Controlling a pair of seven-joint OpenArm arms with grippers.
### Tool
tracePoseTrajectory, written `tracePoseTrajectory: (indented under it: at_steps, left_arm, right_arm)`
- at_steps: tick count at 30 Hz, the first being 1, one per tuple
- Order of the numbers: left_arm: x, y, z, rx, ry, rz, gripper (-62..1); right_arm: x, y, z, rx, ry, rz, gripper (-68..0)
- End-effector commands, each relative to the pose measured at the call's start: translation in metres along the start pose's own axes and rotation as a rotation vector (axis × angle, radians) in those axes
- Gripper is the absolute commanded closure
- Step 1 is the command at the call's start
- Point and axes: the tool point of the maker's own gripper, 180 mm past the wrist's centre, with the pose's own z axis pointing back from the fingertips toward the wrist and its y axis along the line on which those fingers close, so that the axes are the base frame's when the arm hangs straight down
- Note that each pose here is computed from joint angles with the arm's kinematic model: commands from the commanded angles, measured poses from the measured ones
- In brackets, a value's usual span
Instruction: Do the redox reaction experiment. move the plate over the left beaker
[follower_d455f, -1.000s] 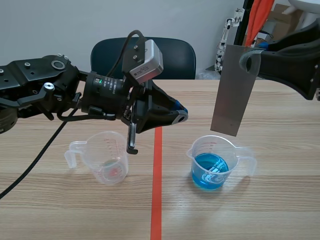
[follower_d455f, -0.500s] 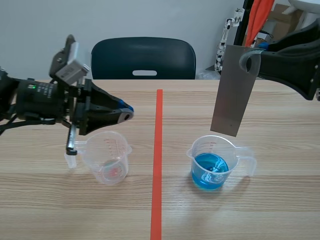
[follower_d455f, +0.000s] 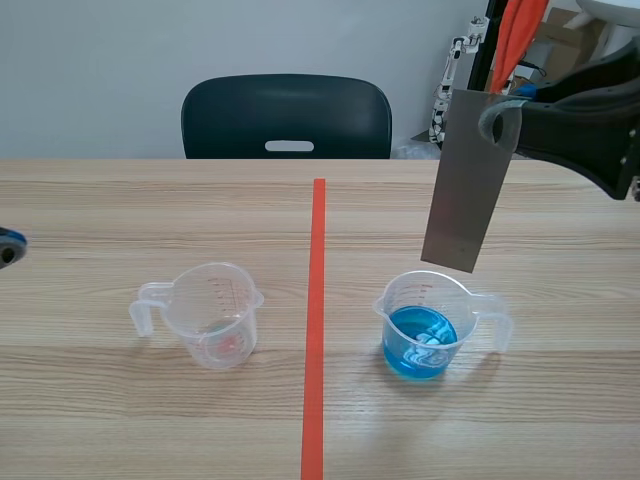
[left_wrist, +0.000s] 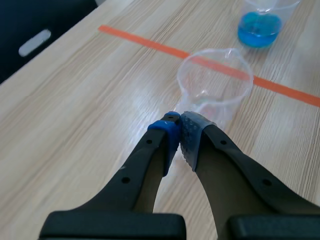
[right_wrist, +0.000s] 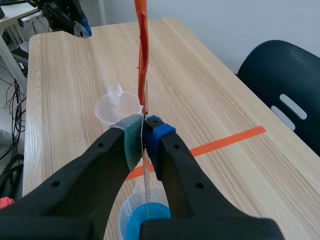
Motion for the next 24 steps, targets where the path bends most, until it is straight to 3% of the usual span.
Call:
tracePoseTrajectory:
  at_steps: [1,8,12,14,19,24]
  left_arm:
    - [-0.006,0.002,0.009,0.047,-0.041,0.046,-2.7]
    - [-0.038,-0.002,0.060,0.238,-0.133,0.181,-2.7]
    - [-0.046,-0.008,0.080,0.362,-0.240,0.231,-3.1]
    - [-0.046,-0.018,0.085,0.387,-0.299,0.235,-3.2]
    - [-0.052,-0.050,0.081,0.413,-0.350,0.159,-3.2]
    - [-0.052,-0.067,0.076,0.510,-0.462,0.159,-3.2]
  right_arm:
    - [0.015,-0.005,0.001,-0.007,-0.038,0.022,-0.6]
    - [0.015,-0.004,-0.001,-0.006,-0.048,0.019,-0.6]
    - [0.018,-0.004,-0.001,-0.006,-0.059,0.021,-0.6]
    - [0.020,-0.005,-0.004,-0.005,-0.067,0.026,-0.6]
    - [0.030,-0.007,-0.011,-0.003,-0.104,0.048,-0.6]
    - [0.028,-0.004,-0.022,0.011,-0.104,0.081,-0.6]
